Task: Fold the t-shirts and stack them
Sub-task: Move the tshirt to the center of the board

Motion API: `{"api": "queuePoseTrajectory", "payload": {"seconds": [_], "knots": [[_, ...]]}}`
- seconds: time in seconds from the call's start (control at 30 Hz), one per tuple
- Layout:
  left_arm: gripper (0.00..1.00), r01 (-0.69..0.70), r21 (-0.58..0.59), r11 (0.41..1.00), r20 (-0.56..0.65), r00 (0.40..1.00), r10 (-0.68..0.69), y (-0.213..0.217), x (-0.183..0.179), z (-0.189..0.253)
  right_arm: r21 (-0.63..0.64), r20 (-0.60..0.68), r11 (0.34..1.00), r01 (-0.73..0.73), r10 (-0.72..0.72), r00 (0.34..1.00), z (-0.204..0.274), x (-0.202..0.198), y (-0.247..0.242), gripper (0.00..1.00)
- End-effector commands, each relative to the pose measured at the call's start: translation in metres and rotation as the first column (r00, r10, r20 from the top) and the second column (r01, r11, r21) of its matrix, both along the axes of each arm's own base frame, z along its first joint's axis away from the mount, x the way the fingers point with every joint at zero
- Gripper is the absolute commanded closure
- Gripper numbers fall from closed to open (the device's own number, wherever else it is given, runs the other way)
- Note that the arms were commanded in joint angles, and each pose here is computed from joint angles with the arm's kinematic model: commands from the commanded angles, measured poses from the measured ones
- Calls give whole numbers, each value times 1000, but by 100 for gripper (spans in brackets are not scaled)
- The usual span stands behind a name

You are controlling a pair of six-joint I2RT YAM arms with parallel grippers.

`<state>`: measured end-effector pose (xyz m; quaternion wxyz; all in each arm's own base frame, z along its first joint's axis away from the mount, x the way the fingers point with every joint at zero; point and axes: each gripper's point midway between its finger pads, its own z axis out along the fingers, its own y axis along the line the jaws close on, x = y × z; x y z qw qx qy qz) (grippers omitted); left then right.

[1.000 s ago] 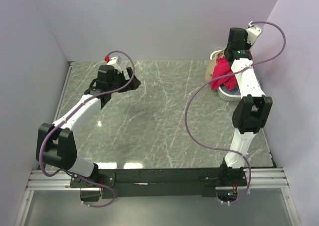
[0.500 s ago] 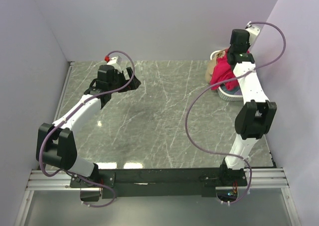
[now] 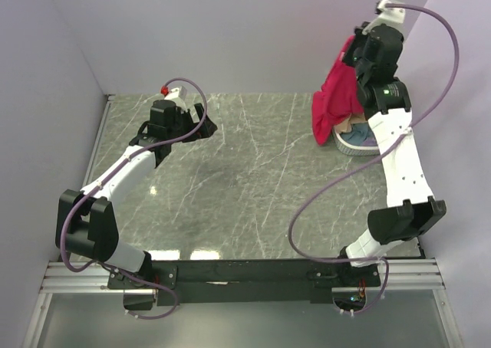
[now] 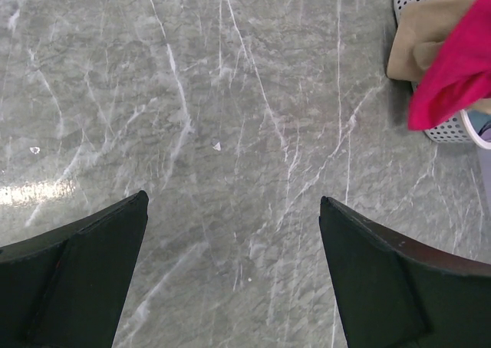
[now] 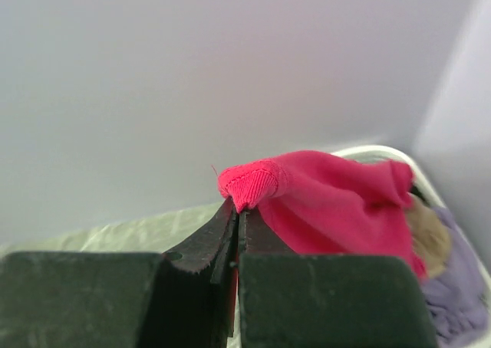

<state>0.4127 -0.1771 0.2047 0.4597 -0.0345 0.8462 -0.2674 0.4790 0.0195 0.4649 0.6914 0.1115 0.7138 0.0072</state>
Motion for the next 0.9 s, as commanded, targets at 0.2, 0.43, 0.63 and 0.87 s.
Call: {"api": "queuePoseTrajectory", "payload": {"seconds": [0.2, 0.43, 0.63, 0.87], "knots": [[1, -85, -31, 996, 56, 995, 87, 10, 2, 24, -83, 187, 937, -339, 348, 919, 100, -93, 101, 100], [1, -181, -46, 982, 69, 981, 184, 26, -5, 33, -104, 188, 833, -544, 553, 811, 103, -132, 167, 100], [1, -315, -76, 946, 121, 939, 322, 54, -19, 53, -112, 163, 695, -711, 718, 676, 96, -164, 227, 100], [0, -340, -132, 931, 203, 910, 361, 66, -38, 82, -51, 21, 728, -683, 685, 728, 21, -133, 251, 100]]}}
